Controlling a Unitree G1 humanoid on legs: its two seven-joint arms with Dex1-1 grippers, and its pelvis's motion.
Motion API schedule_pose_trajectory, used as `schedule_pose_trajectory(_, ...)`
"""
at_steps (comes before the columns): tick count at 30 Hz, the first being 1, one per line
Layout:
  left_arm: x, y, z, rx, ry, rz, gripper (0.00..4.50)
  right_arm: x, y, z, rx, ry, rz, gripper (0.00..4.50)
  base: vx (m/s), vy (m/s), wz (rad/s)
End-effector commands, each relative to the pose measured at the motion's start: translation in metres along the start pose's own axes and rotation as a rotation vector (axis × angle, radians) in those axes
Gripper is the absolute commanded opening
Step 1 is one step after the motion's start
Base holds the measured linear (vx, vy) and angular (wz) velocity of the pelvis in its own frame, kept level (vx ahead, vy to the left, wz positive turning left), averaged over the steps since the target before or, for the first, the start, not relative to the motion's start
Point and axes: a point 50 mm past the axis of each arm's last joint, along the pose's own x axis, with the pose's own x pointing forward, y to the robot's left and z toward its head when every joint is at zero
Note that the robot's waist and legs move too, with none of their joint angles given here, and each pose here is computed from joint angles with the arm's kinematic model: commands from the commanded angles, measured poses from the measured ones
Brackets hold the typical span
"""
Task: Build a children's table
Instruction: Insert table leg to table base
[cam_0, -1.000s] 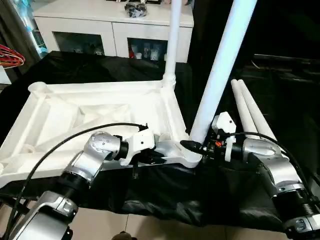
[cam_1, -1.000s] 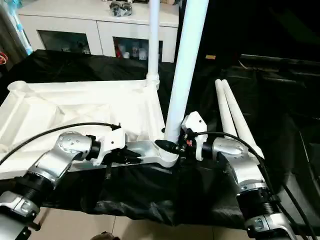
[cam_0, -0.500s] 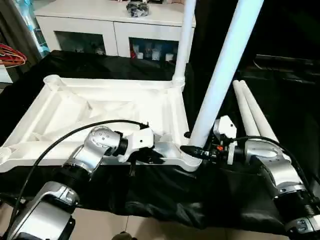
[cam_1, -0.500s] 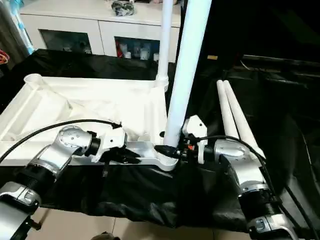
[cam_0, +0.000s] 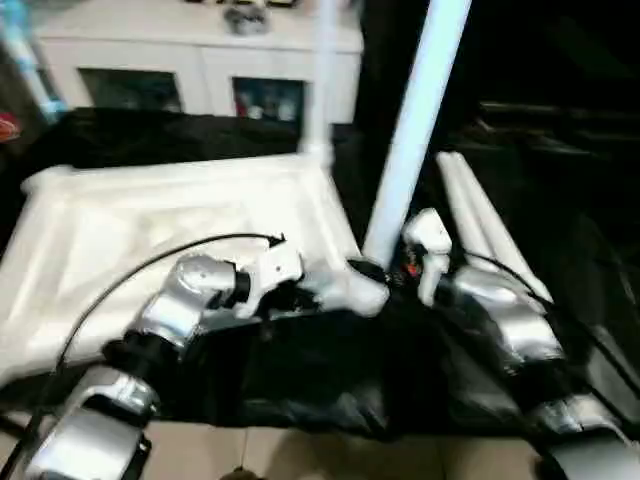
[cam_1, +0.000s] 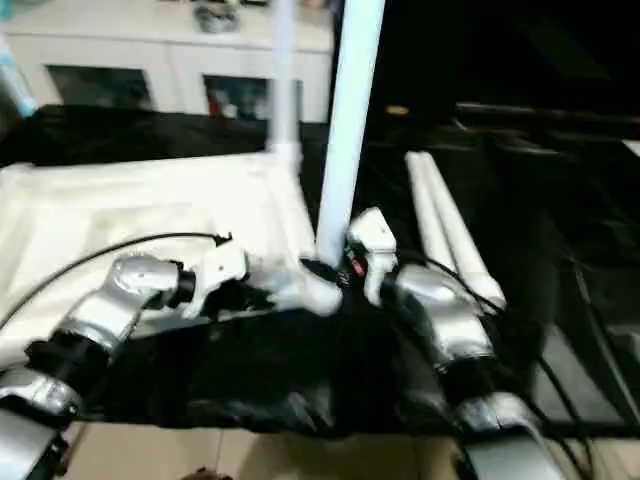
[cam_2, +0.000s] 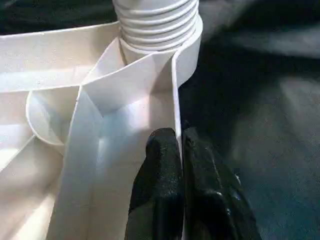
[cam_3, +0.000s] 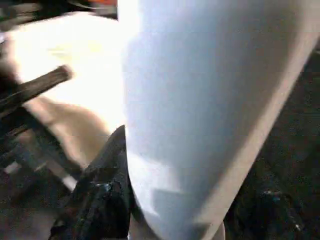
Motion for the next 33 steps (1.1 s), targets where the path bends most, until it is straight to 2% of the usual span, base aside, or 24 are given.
schedule_pose_trajectory(1, 0.004, 0.003, 0.024, 0.038, -0.041, 0.095, 0.0, -0.01, -0.017, -0.042, 0.095, 0.195, -0.255, 1.9, 0.0, 0.0, 0.0)
schedule_pose_trajectory(5, 0.012, 0.004, 0.034, -0.025, -0.057, 0.209, 0.0, 0.0, -0.016, -0.04, 0.122, 0.184, -0.322, 1.9, 0.0, 0.0, 0.0)
schedule_pose_trajectory(9, 0.018, 0.003, 0.038, -0.046, -0.058, 0.273, 0.0, 0.009, -0.011, -0.04, 0.169, 0.169, -0.329, 1.89, 0.0, 0.0, 0.0)
schedule_pose_trajectory(19, 0.019, -0.001, 0.038, -0.018, -0.041, 0.271, 0.0, 0.022, -0.001, -0.038, 0.164, 0.145, -0.294, 1.89, 0.0, 0.0, 0.0)
schedule_pose_trajectory(21, 0.018, -0.003, 0.038, -0.003, -0.043, 0.255, 0.0, 0.023, -0.001, -0.034, 0.181, 0.118, -0.282, 2.45, 0.0, 0.0, 0.0)
schedule_pose_trajectory(25, 0.016, -0.006, 0.037, 0.033, -0.052, 0.209, 0.0, 0.025, -0.002, -0.025, 0.182, 0.067, -0.264, 2.65, 0.0, 0.0, 0.0)
schedule_pose_trajectory(30, 0.015, -0.008, 0.036, 0.042, -0.057, 0.179, 0.0, 0.025, -0.004, -0.017, 0.167, 0.029, -0.236, 3.13, 0.0, 0.0, 0.0)
schedule_pose_trajectory(33, 0.013, -0.01, 0.035, 0.065, -0.064, 0.138, 0.0, 0.021, -0.008, -0.007, 0.154, -0.025, -0.217, 3.4, 0.0, 0.0, 0.0)
